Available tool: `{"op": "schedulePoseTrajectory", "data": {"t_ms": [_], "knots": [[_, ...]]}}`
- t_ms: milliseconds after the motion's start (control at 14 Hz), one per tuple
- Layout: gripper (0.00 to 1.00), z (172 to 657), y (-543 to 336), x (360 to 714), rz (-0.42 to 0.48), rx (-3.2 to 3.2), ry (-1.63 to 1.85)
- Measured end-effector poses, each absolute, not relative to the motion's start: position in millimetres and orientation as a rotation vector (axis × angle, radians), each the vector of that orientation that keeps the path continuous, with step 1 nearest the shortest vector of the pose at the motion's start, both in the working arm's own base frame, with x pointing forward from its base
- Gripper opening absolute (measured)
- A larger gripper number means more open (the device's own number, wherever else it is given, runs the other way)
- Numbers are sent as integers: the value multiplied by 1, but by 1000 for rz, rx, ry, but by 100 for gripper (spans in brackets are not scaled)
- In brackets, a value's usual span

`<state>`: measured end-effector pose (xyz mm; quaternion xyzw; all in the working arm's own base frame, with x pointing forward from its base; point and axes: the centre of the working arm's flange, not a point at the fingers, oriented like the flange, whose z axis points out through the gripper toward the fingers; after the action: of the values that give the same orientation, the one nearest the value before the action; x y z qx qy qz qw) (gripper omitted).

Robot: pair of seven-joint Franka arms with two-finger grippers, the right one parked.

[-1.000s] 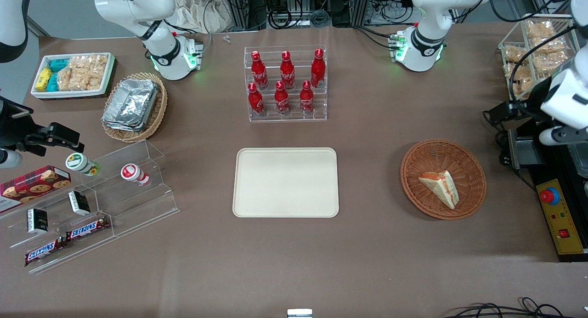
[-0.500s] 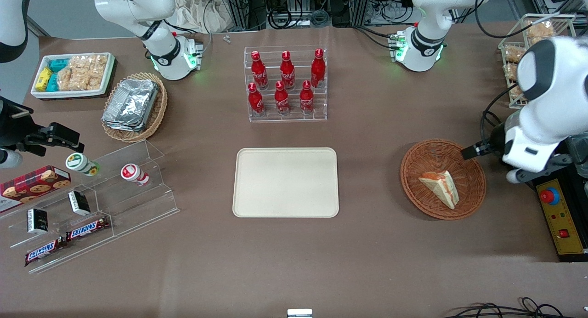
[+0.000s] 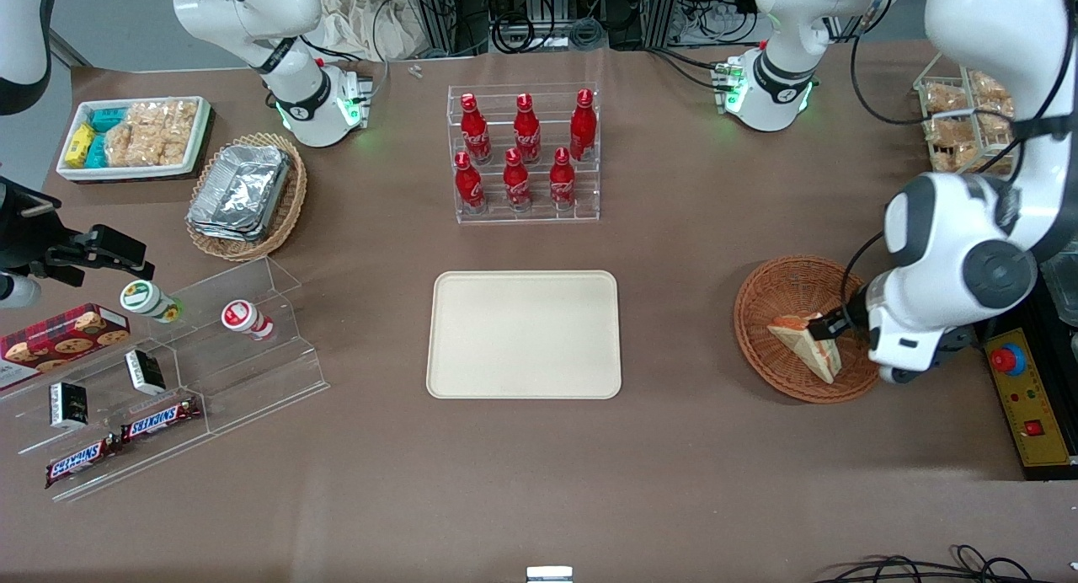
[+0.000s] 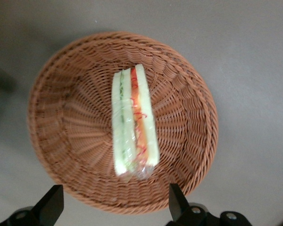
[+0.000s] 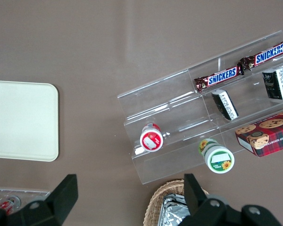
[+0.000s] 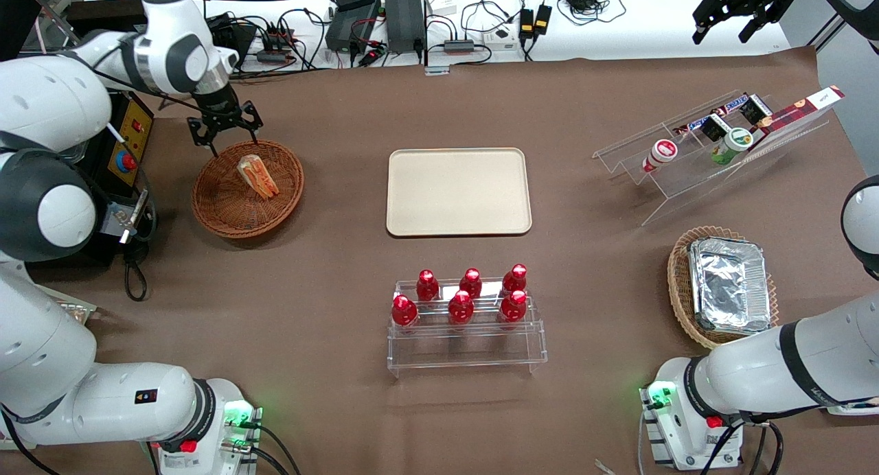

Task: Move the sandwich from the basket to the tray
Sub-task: 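Lower the left gripper and close it on the wrapped sandwich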

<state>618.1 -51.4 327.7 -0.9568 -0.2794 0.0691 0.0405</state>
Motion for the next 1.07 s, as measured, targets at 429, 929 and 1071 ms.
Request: {"op": "schedulePoseTrajectory", "data": {"t_ms": [429, 929, 1071], "knots": [[100, 265, -65, 619, 264, -2839, -965], [77, 250, -58, 622, 225, -2818, -979], [53, 249, -56, 623, 217, -2812, -976]]}}
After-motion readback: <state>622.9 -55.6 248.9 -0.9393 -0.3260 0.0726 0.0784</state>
